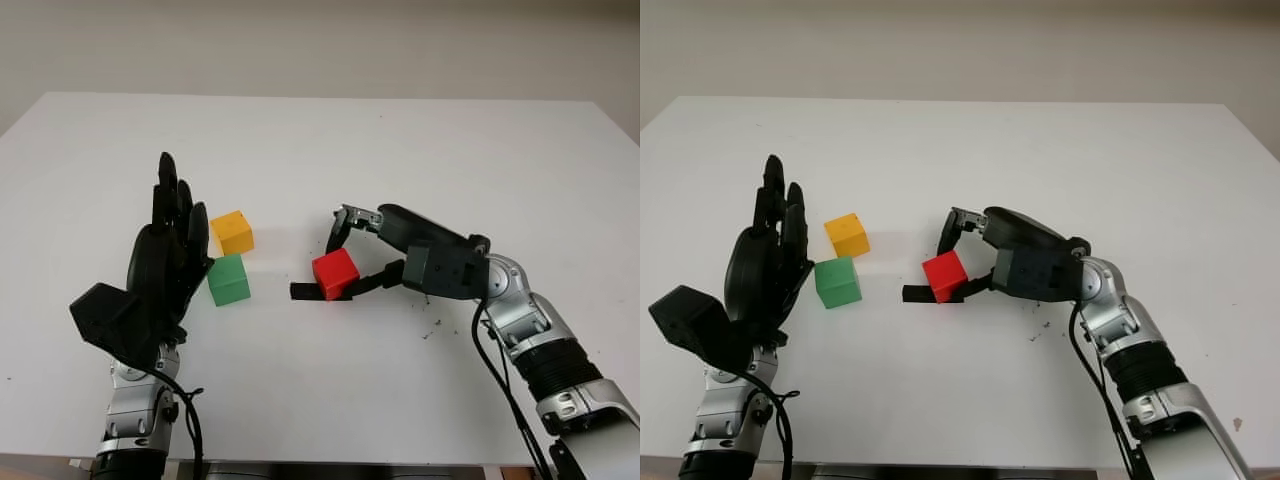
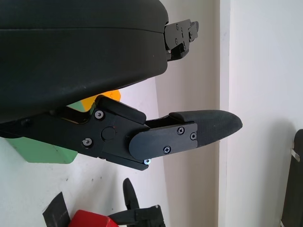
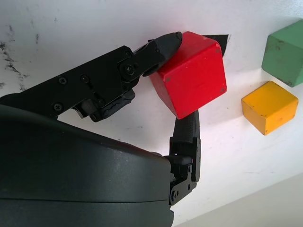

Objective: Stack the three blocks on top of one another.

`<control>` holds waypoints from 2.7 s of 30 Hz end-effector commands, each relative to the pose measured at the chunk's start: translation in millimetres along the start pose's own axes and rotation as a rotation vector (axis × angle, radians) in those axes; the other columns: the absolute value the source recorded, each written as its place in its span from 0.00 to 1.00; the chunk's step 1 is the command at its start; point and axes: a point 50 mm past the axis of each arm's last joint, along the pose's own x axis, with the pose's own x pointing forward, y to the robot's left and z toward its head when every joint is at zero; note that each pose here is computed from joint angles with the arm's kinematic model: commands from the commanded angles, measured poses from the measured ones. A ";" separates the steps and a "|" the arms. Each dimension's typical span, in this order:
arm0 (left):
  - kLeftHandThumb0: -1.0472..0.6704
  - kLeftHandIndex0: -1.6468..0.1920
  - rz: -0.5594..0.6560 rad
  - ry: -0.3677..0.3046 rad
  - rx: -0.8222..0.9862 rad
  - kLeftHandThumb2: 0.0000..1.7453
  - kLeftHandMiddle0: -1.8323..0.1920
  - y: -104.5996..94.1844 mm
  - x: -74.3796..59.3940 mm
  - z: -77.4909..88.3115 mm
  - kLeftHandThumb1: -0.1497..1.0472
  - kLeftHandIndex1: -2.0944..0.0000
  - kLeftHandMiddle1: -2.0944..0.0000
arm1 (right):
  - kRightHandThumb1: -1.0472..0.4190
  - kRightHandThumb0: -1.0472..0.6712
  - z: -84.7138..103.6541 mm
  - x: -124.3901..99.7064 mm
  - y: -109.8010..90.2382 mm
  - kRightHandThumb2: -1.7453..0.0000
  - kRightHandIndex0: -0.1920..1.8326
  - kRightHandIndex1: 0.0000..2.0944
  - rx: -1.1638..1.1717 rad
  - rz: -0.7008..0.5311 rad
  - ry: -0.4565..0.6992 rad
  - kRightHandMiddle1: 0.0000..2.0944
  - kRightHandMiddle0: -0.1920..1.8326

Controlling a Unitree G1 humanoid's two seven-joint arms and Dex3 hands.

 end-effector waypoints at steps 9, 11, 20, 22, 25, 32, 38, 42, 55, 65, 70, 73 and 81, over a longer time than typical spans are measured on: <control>0.18 1.00 -0.007 -0.027 0.017 0.33 1.00 2.2 0.3 4.7 1.00 1.00 1.00 | 0.06 0.39 1.4 -1.7 3.0 0.97 0.18 0.02 -0.102 -0.012 -0.004 0.77 0.20; 0.18 1.00 -0.002 -0.022 0.019 0.34 1.00 2.3 0.2 4.4 1.00 1.00 1.00 | 0.06 0.39 2.0 -1.7 3.3 0.97 0.18 0.02 -0.123 -0.015 -0.008 0.77 0.21; 0.18 1.00 0.002 -0.029 0.012 0.33 1.00 1.7 0.6 4.2 1.00 1.00 1.00 | 0.05 0.38 3.9 0.6 6.9 0.97 0.19 0.03 -0.133 -0.028 -0.015 0.77 0.22; 0.18 1.00 -0.005 -0.032 0.019 0.33 1.00 1.9 0.5 4.4 1.00 1.00 1.00 | 0.06 0.38 3.9 1.5 8.6 0.97 0.19 0.03 -0.130 -0.028 -0.022 0.77 0.22; 0.19 1.00 -0.004 -0.033 0.019 0.34 1.00 1.7 0.4 4.7 1.00 1.00 1.00 | 0.06 0.37 4.3 2.9 10.9 0.97 0.20 0.03 -0.134 -0.025 -0.030 0.78 0.23; 0.18 1.00 0.003 -0.026 0.006 0.34 1.00 0.7 -0.2 4.3 1.00 1.00 1.00 | 0.06 0.37 5.9 4.5 12.9 0.97 0.19 0.03 -0.129 -0.007 -0.030 0.78 0.23; 0.19 1.00 -0.002 -0.033 0.011 0.34 1.00 0.8 -0.2 4.4 1.00 1.00 1.00 | 0.06 0.38 6.7 5.6 14.4 0.97 0.19 0.02 -0.107 0.008 -0.025 0.78 0.22; 0.19 1.00 0.002 -0.030 0.017 0.34 1.00 1.0 -0.6 4.7 1.00 1.00 1.00 | 0.06 0.39 7.5 5.9 15.3 0.97 0.18 0.02 -0.102 0.014 -0.027 0.77 0.22; 0.18 1.00 0.004 -0.028 0.012 0.33 1.00 0.7 -0.3 4.1 1.00 1.00 1.00 | 0.09 0.19 7.4 2.8 11.3 0.97 0.03 0.01 -0.181 0.095 -0.072 0.15 0.06; 0.18 1.00 0.002 -0.033 0.014 0.34 1.00 1.2 -1.1 4.3 1.00 1.00 1.00 | 0.08 0.11 6.6 -1.9 3.4 0.97 0.00 0.00 -0.196 0.064 -0.093 0.00 0.00; 0.18 1.00 0.008 -0.037 0.011 0.33 1.00 0.8 -0.3 4.4 1.00 1.00 1.00 | 0.07 0.09 9.3 -6.3 -10.1 0.97 0.00 0.00 -0.154 -0.037 -0.101 0.00 0.00; 0.18 1.00 0.010 -0.029 0.031 0.33 1.00 2.3 -0.9 5.0 1.00 1.00 1.00 | 0.06 0.08 11.6 -10.6 -23.1 0.96 0.00 0.00 -0.081 -0.127 -0.124 0.00 0.00; 0.20 0.99 0.038 -0.093 0.085 0.31 1.00 15.4 8.4 17.9 1.00 0.99 0.99 | 0.00 0.14 11.0 -31.6 -39.8 0.71 0.00 0.00 0.411 -0.470 -0.222 0.00 0.00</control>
